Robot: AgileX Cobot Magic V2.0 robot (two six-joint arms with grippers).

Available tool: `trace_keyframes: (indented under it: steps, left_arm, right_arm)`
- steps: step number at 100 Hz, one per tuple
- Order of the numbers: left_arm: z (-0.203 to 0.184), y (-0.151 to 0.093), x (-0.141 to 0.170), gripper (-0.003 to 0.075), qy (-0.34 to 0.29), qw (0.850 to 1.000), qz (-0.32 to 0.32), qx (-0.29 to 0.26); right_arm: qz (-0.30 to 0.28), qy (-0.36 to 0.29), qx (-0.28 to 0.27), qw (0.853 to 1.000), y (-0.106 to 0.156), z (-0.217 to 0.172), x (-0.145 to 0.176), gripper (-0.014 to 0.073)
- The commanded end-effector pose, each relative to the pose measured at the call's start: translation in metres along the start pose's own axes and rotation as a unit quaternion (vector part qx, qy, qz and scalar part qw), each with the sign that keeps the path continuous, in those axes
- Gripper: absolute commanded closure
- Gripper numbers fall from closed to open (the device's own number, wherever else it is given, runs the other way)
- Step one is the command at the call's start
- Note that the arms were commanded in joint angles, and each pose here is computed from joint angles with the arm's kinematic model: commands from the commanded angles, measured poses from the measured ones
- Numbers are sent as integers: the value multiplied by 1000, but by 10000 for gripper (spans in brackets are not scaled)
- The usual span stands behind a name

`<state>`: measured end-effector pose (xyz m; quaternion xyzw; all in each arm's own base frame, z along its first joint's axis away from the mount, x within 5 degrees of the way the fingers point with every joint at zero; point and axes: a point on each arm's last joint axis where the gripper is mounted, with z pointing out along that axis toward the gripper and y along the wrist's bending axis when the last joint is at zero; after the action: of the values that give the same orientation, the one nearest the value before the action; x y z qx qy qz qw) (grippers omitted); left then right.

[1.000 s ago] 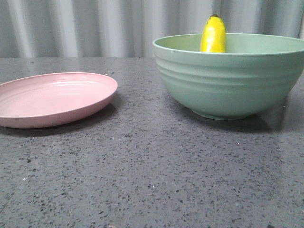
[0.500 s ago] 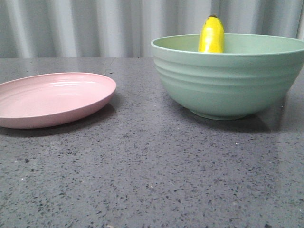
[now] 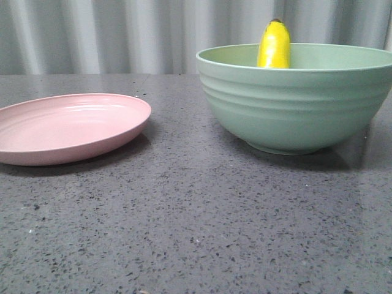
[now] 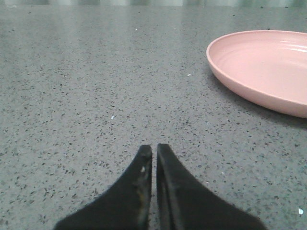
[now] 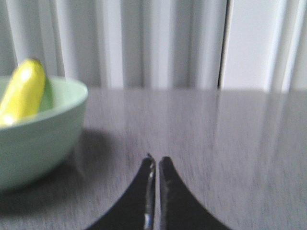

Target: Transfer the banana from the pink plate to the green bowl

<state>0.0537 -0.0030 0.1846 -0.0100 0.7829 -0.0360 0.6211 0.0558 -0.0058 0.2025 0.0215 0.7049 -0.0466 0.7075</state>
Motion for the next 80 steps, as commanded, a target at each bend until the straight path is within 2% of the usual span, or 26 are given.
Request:
trace_keyframes:
  steps: [1,18,80]
  left_arm:
    - [-1,0,-3,741,-39,999,-6,2]
    - [-1,0,-3,741,-39,999,-6,2]
    - [-1,0,-3,741,-39,999,-6,2]
  right_arm:
    - [1,36,8,999,-1,-1,12,666]
    - [1,102,15,995,-2,-3,24,666]
    - [4,106,15,994,-2,-3,25,666]
